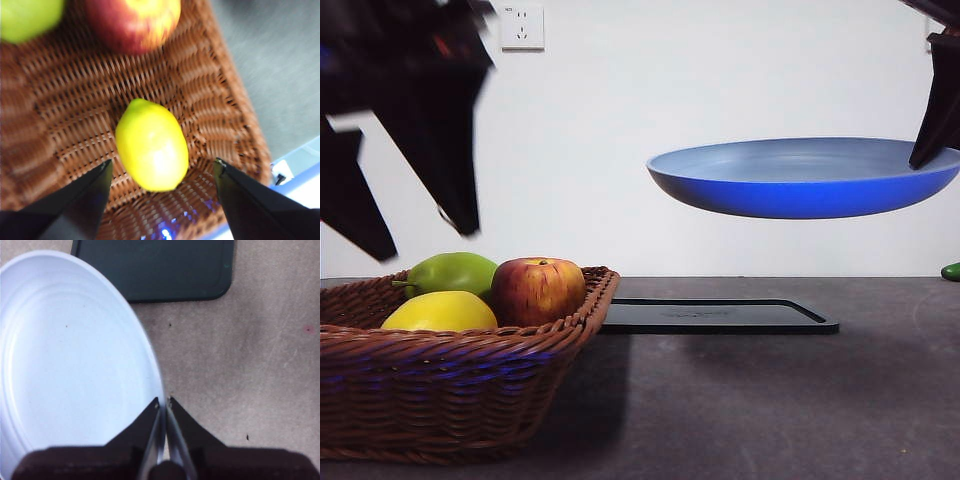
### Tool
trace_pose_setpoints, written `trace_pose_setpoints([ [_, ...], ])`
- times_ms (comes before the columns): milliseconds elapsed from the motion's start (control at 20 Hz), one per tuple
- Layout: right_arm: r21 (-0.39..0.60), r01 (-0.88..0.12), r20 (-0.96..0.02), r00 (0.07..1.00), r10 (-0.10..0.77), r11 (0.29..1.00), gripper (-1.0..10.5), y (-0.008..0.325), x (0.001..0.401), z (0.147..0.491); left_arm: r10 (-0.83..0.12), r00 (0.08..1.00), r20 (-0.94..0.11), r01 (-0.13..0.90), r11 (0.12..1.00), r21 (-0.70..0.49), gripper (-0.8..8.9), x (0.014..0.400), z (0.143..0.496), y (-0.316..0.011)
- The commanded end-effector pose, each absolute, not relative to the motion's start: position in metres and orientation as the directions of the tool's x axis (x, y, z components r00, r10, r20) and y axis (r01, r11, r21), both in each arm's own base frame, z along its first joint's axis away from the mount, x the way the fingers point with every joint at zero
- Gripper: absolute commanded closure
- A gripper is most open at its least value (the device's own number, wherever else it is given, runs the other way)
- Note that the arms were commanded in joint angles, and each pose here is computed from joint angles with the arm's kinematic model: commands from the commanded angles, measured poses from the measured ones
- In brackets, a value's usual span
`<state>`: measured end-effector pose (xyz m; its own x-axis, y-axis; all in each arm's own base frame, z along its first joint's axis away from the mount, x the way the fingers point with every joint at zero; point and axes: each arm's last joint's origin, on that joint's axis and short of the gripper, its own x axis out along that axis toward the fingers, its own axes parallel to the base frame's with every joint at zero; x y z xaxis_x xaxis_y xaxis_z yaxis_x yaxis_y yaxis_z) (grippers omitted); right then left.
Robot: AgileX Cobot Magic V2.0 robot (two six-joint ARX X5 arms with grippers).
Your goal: Take the lemon from the basket,put the lemon in the plate,hand out the plate
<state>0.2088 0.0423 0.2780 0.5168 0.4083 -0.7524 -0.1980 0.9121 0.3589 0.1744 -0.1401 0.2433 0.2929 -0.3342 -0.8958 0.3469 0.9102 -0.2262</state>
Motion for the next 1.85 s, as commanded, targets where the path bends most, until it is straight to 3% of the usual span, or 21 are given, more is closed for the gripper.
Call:
trace_pose_setpoints([
  [50, 0.364, -0.208, -0.731, 0.54, 0.417, 0.908, 9.4, 0.043, 0.212, 0.286, -0.316, 0.279, -0.907, 0.332, 0.918, -0.218, 4.6, 0.183, 0.234, -0.151],
  [400, 0.364, -0.208, -0.731, 0.54, 0.417, 0.908, 9.4, 0.043, 0.212, 0.286, -0.261, 0.199, -0.945, 0.316, 0.929, -0.19, 4.6, 0.198, 0.203, -0.164],
  [800, 0.363, -0.208, -0.731, 0.541, 0.415, 0.909, 9.4, 0.043, 0.212, 0.286, -0.252, 0.183, -0.95, 0.356, 0.918, -0.175, 4.68, 0.203, 0.193, -0.17],
  [950, 0.362, -0.208, -0.731, 0.541, 0.415, 0.909, 9.4, 0.043, 0.212, 0.286, -0.241, 0.17, -0.956, 0.371, 0.914, -0.165, 5.85, 0.201, 0.192, -0.169],
  [1150, 0.361, -0.206, -0.732, 0.542, 0.414, 0.909, 9.4, 0.043, 0.212, 0.286, -0.255, 0.187, -0.949, 0.394, 0.904, -0.166, 6.0, 0.201, 0.2, -0.169],
  [1350, 0.306, -0.164, -0.749, 0.566, 0.344, 0.938, 9.4, 0.041, 0.213, 0.285, -0.363, 0.292, -0.885, 0.425, 0.878, -0.219, 6.0, 0.204, 0.247, -0.172],
  [1600, 0.321, -0.173, -0.759, 0.541, 0.362, 0.931, 9.4, 0.045, 0.211, 0.284, -0.57, 0.383, -0.727, 0.55, 0.773, -0.316, 6.0, 0.2, 0.318, -0.191],
  [1700, 0.362, -0.21, -0.754, 0.507, 0.418, 0.908, 9.4, 0.056, 0.208, 0.284, -0.622, 0.39, -0.679, 0.606, 0.728, -0.319, 6.0, 0.193, 0.325, -0.204],
  [1850, 0.407, -0.267, -0.743, 0.46, 0.487, 0.873, 9.4, 0.071, 0.204, 0.284, -0.621, 0.375, -0.688, 0.644, 0.709, -0.289, 6.0, 0.183, 0.319, -0.223],
])
